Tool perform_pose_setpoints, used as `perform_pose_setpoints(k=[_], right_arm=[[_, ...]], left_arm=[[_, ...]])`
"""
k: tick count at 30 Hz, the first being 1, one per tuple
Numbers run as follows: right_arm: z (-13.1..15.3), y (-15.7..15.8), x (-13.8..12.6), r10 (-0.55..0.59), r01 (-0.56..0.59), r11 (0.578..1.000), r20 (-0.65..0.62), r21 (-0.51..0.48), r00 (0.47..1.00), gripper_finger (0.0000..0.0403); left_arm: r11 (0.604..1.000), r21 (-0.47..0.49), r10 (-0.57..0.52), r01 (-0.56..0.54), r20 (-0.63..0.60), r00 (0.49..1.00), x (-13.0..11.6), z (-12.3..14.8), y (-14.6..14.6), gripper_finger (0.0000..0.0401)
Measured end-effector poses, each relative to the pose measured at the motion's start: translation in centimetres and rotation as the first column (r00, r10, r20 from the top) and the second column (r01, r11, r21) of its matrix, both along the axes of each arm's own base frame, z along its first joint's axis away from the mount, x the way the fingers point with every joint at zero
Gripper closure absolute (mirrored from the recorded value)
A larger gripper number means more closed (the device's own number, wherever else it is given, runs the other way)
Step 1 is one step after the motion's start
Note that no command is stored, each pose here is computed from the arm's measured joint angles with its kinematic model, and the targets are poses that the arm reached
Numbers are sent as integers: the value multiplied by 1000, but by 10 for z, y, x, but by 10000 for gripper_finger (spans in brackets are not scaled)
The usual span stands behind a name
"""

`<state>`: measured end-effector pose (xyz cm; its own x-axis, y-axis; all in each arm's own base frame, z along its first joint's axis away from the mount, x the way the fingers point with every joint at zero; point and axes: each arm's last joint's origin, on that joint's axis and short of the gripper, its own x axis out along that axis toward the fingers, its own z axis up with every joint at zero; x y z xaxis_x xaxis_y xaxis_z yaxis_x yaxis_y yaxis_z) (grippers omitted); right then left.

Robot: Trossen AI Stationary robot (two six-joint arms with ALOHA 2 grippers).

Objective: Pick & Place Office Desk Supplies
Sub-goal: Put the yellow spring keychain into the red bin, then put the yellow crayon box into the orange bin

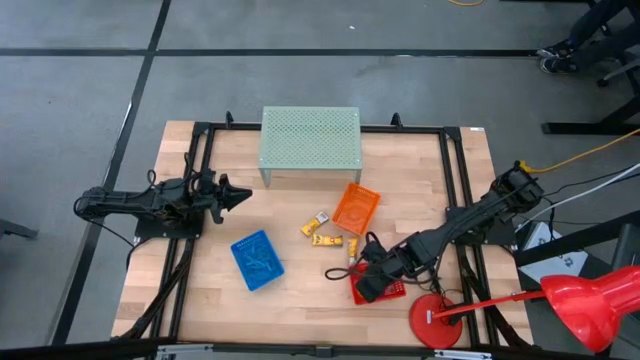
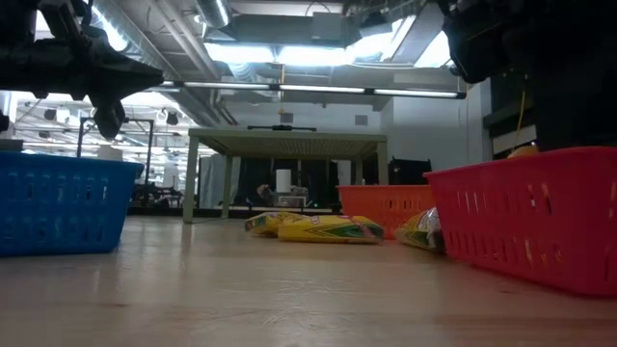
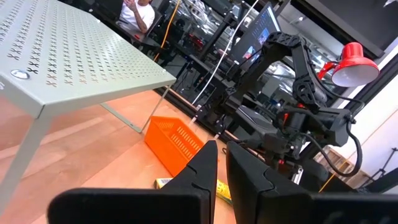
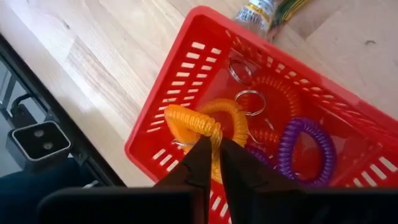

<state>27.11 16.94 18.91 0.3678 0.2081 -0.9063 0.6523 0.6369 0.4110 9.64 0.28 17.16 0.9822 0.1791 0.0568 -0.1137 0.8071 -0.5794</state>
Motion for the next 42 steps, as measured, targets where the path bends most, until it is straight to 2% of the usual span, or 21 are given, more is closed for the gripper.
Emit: perform_pose_setpoints(k=[5, 14, 18, 22, 25, 28, 31, 36, 40, 42], right_arm=[[0, 0, 0, -13, 13, 1000, 6, -9, 1000, 349], [5, 3, 1, 0, 0, 999, -12, 49, 1000, 290], [22, 7, 10, 5, -7, 999, 66, 38, 998, 262], [52, 9, 22, 6, 1, 1000, 212, -30, 977, 244], [74, 4, 32, 4, 37, 991, 301, -131, 954, 237], [95, -6, 40, -35, 132, 963, 378, -236, 925, 235], [118, -17, 44, -62, 223, 921, 446, -318, 893, 235], [149, -34, 43, -60, 302, 874, 534, -380, 844, 234], [161, -45, 34, -51, 316, 858, 544, -406, 837, 234], [165, -48, 29, -51, 322, 848, 539, -421, 841, 234]], left_arm=[[1000, 0, 0, 0, 0, 1000, 0, 0, 0, 370], [1000, 0, 0, 0, 1, 1000, 0, 0, 0, 370], [996, -36, 80, -79, 36, 996, -1, 3, 2, 370], [973, -201, 148, -118, 140, 979, -2, 10, 4, 370], [945, -280, 223, -169, 174, 959, -3, 13, 6, 370], [900, -383, 293, -207, 181, 939, -4, 12, 8, 370], [859, -478, 323, -183, 230, 918, -5, 15, 9, 370], [870, -462, 314, -172, 251, 916, -6, 19, 9, 370], [864, -483, 304, -140, 279, 911, -6, 21, 9, 370], [882, -457, 272, -114, 297, 915, -6, 24, 8, 370]])
